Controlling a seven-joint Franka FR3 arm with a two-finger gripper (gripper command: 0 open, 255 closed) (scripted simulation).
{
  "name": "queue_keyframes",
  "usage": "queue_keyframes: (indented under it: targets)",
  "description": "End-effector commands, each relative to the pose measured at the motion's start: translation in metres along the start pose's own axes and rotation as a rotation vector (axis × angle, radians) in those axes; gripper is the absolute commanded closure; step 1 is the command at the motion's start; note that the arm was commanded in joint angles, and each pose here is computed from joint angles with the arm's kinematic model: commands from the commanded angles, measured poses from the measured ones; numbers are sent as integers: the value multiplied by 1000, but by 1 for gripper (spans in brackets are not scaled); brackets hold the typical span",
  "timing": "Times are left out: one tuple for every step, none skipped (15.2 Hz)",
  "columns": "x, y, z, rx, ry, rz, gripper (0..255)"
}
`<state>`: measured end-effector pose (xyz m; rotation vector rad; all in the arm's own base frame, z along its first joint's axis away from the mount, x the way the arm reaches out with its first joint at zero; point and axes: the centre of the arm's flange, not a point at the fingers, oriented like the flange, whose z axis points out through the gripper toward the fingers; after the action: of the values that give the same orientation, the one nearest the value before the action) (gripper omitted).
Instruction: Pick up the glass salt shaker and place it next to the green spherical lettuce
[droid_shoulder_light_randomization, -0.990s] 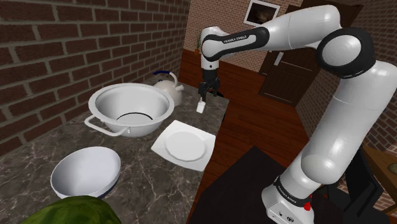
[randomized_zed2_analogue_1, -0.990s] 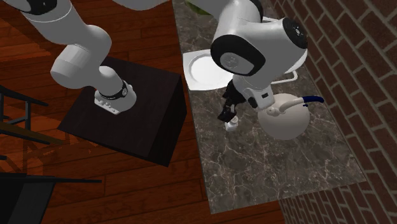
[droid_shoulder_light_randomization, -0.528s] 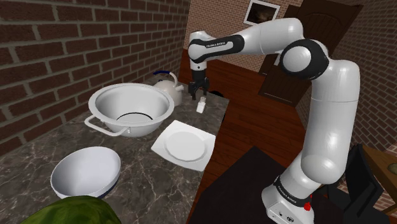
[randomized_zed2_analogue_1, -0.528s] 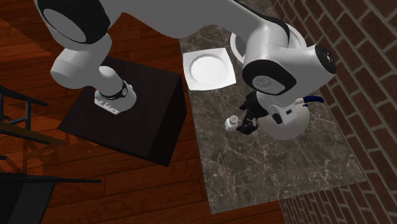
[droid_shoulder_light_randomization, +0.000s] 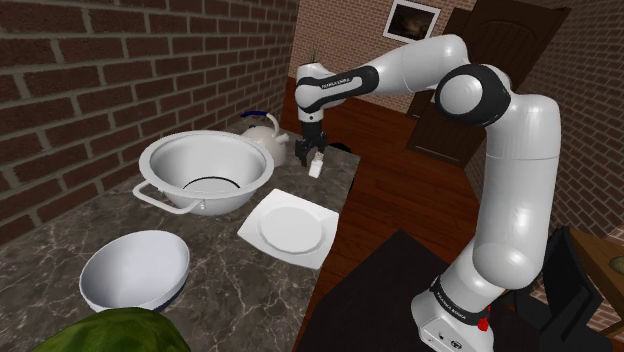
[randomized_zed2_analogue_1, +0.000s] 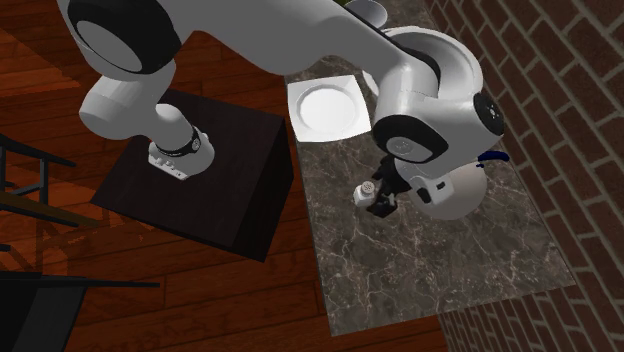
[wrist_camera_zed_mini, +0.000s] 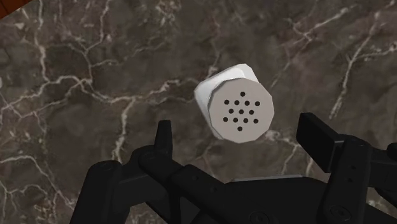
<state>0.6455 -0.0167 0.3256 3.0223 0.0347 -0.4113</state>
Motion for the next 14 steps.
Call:
queue_keyframes:
  targets:
    - [0,0,3,0,1,0,0]
    - [0,0,3,0,1,0,0]
    - [0,0,3,0,1,0,0]
    - [0,0,3,0,1,0,0]
    - [0,0,3,0,1,0,0]
    - [0,0,3,0,1,0,0]
    - [0,0,3,0,1,0,0]
    - [0,0,3,0,1,0,255]
    - [0,0,3,0,1,0,255]
    - [0,0,3,0,1,0,255]
    - [0,0,3,0,1,0,255]
    - [0,0,3,0,1,0,255]
    - [0,0,3,0,1,0,255]
    - [0,0,3,0,1,0,255]
